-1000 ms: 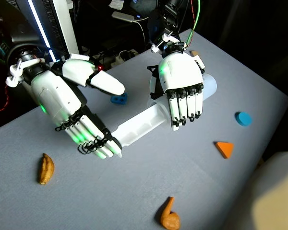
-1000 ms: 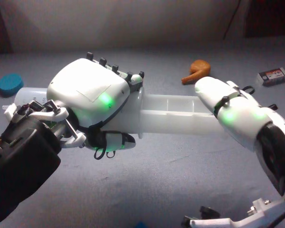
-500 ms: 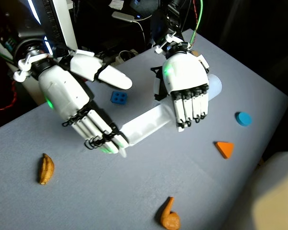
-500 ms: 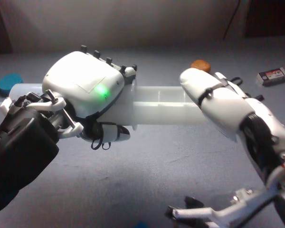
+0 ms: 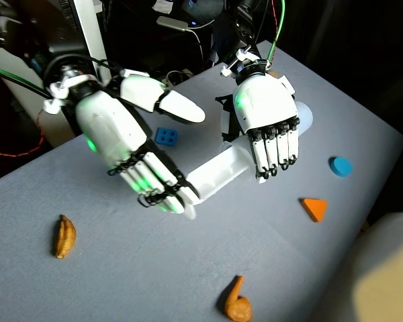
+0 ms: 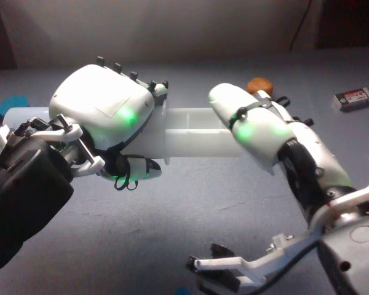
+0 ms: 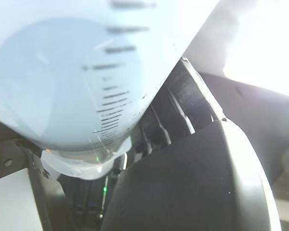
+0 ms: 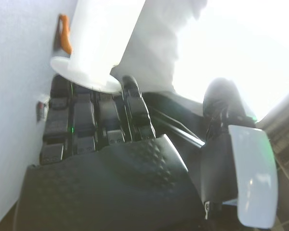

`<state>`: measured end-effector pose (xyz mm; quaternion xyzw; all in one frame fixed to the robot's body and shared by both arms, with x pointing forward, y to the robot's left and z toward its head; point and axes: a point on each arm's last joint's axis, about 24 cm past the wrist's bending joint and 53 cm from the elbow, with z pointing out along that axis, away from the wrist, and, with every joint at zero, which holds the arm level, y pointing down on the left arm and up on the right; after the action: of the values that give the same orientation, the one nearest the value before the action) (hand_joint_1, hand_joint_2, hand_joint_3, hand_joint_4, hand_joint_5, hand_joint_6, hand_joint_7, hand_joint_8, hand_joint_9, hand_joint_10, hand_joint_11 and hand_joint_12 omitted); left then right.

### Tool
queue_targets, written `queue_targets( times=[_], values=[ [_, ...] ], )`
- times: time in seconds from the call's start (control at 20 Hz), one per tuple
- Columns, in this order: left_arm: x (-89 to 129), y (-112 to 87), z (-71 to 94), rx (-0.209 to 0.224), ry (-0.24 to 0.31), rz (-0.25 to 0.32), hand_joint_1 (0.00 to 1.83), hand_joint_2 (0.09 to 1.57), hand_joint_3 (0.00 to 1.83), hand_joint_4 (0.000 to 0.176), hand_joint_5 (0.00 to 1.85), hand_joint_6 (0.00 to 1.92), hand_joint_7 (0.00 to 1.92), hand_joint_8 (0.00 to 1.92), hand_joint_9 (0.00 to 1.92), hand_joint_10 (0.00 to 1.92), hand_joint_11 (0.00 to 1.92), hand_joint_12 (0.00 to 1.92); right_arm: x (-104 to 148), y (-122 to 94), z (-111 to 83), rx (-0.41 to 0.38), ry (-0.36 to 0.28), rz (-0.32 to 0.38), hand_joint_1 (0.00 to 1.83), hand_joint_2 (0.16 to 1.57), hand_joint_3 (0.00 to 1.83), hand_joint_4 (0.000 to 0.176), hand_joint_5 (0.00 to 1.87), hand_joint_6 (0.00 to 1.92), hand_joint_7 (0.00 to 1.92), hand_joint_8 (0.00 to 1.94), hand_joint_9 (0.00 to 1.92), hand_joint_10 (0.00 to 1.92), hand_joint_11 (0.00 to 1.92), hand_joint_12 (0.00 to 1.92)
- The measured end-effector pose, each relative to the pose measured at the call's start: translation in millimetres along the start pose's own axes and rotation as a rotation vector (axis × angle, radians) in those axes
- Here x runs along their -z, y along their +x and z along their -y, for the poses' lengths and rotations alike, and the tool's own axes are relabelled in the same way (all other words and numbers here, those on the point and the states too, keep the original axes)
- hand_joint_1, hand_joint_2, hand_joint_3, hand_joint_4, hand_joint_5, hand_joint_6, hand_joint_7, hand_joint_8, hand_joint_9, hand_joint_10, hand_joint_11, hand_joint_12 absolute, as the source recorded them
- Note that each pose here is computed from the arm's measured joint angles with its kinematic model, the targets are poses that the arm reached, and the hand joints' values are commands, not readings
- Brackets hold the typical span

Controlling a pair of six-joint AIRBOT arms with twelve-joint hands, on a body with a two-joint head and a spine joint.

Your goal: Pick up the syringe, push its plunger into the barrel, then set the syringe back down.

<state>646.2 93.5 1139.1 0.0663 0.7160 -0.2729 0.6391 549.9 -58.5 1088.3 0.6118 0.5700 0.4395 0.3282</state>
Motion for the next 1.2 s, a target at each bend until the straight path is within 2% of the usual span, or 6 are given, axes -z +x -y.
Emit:
queue_targets(
  times=[0.2, 0.35, 0.6, 1.0, 1.1, 1.2],
  values=[
    [-1.1, -7.7, -4.5, -0.005, -0.012, 0.019, 1.37, 1.13, 0.00, 0.000, 0.85, 1.05, 0.93, 1.01, 0.92, 1.27, 0.81, 1.15, -6.4, 17.1, -6.3, -0.020, -0.005, -0.032, 0.00, 1.09, 0.00, 0.081, 0.02, 0.00, 0.00, 0.00, 0.00, 0.00, 0.00, 0.26],
    [-0.7, -9.3, -7.6, -0.006, -0.019, 0.021, 1.37, 1.12, 0.00, 0.000, 0.86, 0.99, 0.99, 0.95, 0.97, 1.23, 0.81, 1.24, -8.2, 30.2, -6.1, -0.030, 0.002, -0.068, 0.00, 1.09, 0.00, 0.081, 0.02, 0.00, 0.00, 0.00, 0.00, 0.00, 0.00, 0.29],
    [-2.0, -14.6, -7.3, -0.004, -0.022, 0.034, 1.37, 1.13, 0.00, 0.000, 0.88, 1.01, 0.93, 1.01, 0.94, 1.25, 0.81, 1.16, -15.5, 47.0, -8.7, -0.042, 0.009, -0.112, 0.00, 1.09, 0.00, 0.081, 0.02, 0.00, 0.00, 0.00, 0.00, 0.00, 0.00, 0.28],
    [-2.1, -12.1, -6.7, -0.003, -0.020, 0.023, 1.36, 1.12, 0.00, 0.000, 0.88, 0.97, 0.95, 1.00, 0.98, 1.23, 0.84, 1.16, -15.3, 75.9, -3.7, -0.061, 0.033, -0.203, 0.00, 1.09, 0.00, 0.081, 0.03, 0.00, 0.00, 0.00, 0.00, 0.00, 0.00, 0.26],
    [-2.0, -11.2, -5.0, -0.002, -0.014, 0.020, 1.37, 1.13, 0.00, 0.000, 0.84, 1.04, 0.92, 1.04, 0.94, 1.25, 0.83, 1.17, -14.7, 83.8, -2.6, -0.066, 0.035, -0.229, 0.00, 1.09, 0.00, 0.082, 0.02, 0.00, 0.00, 0.00, 0.00, 0.00, 0.00, 0.23],
    [-1.8, -11.7, -3.7, 0.001, -0.011, 0.023, 1.37, 1.13, 0.00, 0.000, 0.81, 1.05, 0.97, 0.99, 0.99, 1.22, 0.83, 1.17, -13.6, 88.9, -3.6, -0.067, 0.032, -0.251, 0.00, 1.09, 0.00, 0.082, 0.01, 0.00, 0.00, 0.00, 0.00, 0.00, 0.00, 0.23]
  ],
)
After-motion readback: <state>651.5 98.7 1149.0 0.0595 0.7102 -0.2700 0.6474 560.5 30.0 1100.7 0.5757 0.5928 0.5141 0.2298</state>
